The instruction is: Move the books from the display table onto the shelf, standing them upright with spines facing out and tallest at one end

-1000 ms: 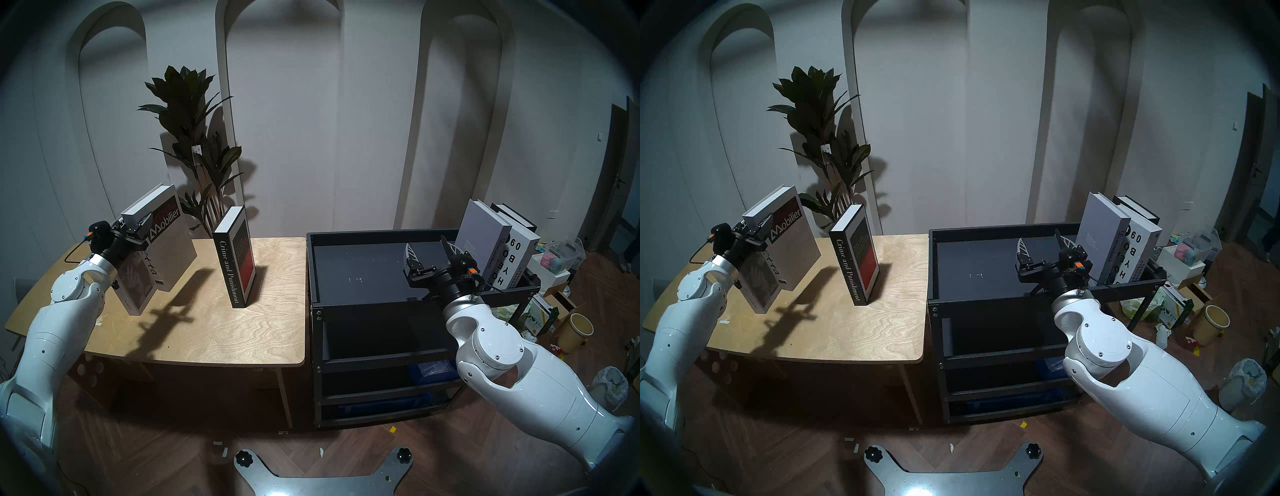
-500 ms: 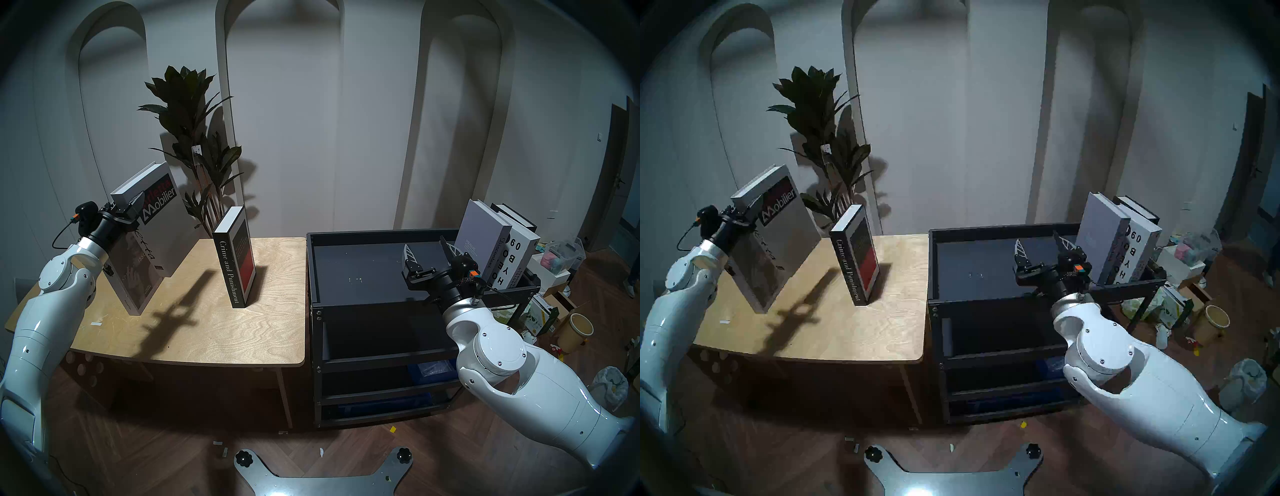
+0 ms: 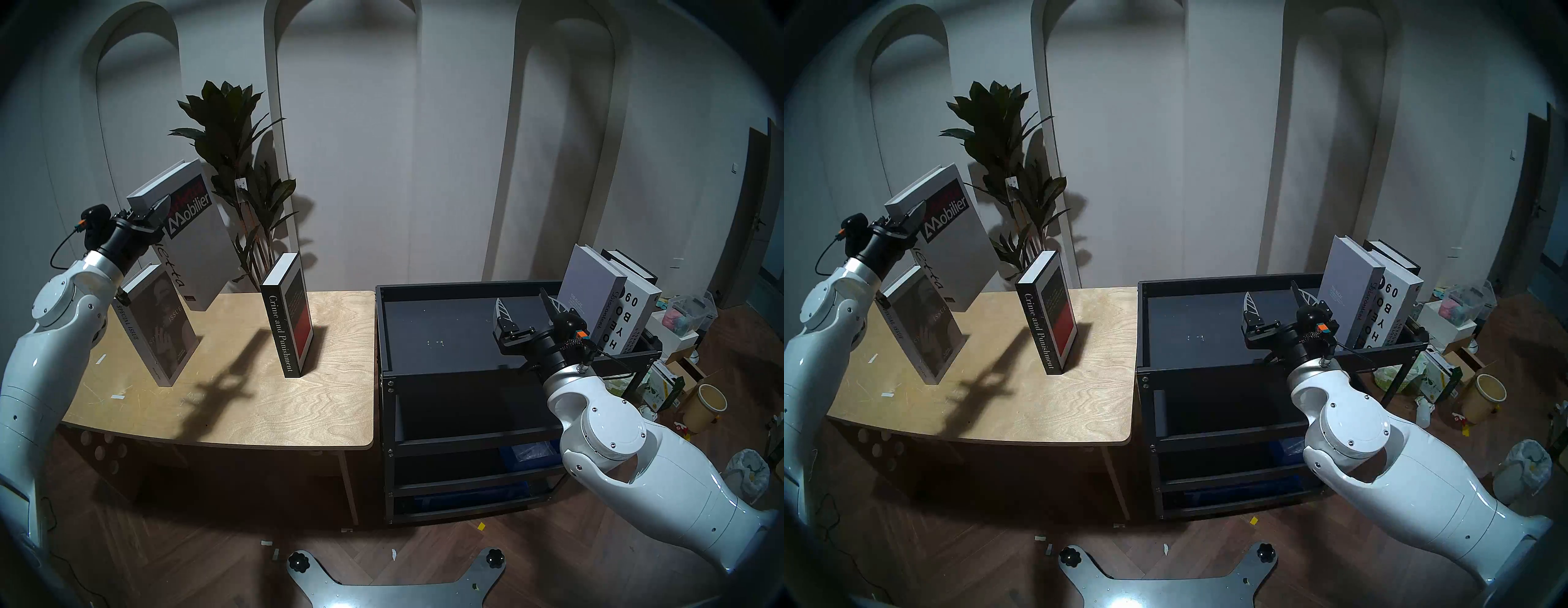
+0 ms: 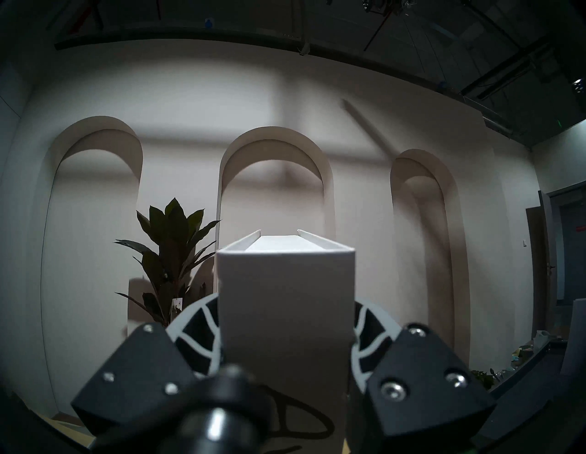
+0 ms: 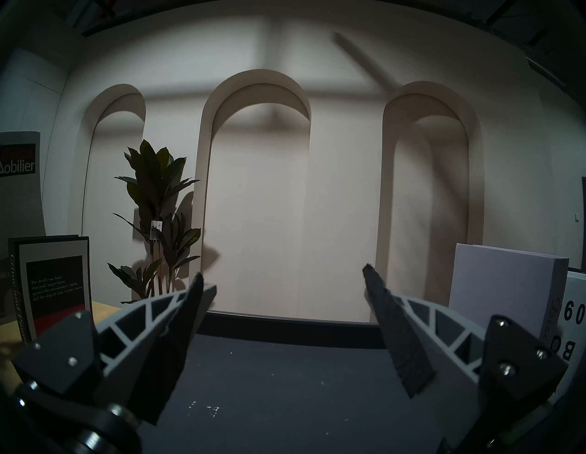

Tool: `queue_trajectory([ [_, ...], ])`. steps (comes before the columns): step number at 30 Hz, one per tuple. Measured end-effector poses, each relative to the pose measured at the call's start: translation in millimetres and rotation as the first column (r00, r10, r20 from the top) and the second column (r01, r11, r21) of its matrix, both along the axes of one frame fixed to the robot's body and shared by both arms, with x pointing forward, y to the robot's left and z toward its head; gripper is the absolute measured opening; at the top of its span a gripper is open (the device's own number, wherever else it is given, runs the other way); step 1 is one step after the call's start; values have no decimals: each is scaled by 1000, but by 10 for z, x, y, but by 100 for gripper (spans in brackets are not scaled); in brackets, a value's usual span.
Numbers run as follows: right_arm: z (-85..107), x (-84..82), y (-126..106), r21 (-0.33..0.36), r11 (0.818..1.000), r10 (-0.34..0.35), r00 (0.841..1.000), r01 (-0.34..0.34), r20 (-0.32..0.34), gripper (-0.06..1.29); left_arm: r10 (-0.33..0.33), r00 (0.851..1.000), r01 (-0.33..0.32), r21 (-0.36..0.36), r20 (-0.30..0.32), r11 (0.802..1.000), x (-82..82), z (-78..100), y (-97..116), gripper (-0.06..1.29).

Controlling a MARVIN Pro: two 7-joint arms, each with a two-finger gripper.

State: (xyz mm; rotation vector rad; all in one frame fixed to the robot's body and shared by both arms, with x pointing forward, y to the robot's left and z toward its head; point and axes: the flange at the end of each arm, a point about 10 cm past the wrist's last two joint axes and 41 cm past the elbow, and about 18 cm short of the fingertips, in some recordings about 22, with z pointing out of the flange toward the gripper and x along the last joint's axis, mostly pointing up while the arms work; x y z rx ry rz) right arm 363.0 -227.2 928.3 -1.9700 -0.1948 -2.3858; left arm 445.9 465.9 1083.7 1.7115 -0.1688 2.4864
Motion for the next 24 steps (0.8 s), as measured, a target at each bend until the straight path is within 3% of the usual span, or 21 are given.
queue_trajectory([
  [10, -5, -2, 0, -3, 1000, -1, 1000, 1, -2, 122, 38, 999, -39, 47, 29, 998, -88, 704, -293, 48],
  [16, -8, -3, 1, -5, 1000, 0, 1000, 0, -2, 122, 68, 997, -70, 28, 46, 997, -199, 1088, -436, 48],
  [24, -9, -3, 1, -6, 1000, 1, 1000, -1, -3, 122, 70, 997, -70, -15, 40, 997, -334, 1395, -679, 48],
])
